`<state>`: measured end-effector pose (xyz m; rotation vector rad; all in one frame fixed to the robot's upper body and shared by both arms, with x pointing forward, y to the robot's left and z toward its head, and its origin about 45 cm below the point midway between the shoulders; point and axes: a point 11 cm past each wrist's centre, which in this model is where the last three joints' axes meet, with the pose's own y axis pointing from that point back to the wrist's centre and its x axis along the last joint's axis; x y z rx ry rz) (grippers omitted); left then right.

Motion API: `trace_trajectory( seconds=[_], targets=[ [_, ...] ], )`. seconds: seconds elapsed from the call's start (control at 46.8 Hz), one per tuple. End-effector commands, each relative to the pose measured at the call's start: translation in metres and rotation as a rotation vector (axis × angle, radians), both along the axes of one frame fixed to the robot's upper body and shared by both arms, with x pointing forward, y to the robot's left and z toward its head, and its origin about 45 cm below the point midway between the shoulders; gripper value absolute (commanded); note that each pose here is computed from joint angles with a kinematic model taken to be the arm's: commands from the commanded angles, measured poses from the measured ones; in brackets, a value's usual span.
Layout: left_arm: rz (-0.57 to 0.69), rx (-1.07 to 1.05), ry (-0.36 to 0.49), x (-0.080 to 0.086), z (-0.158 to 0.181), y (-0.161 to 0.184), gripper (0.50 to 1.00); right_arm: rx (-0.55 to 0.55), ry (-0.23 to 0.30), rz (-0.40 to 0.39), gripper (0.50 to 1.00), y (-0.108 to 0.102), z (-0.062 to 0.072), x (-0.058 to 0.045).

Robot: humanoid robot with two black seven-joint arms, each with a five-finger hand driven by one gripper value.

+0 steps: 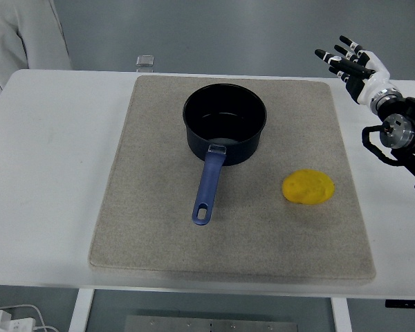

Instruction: Put the potato in the blue pot

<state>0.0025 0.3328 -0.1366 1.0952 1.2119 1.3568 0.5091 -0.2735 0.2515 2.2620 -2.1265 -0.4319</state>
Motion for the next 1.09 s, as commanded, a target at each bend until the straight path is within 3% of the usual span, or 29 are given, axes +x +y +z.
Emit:
trace_trajectory(
  seconds=[0.0, 1.068],
  targets=[
    [0.000, 0.001, 0.006, -0.0037, -0.0001, 0.0004, 1.000, 0.000, 0.001, 0.000, 0.954, -0.0002, -0.0005, -0.0002],
    [0.007, 0.000, 0.006, -0.0044, -0.0002, 0.0000, 1.000, 0.007, -0.012, 0.029, 0.954, 0.0060, 0.0066, -0.0004]
  ],
)
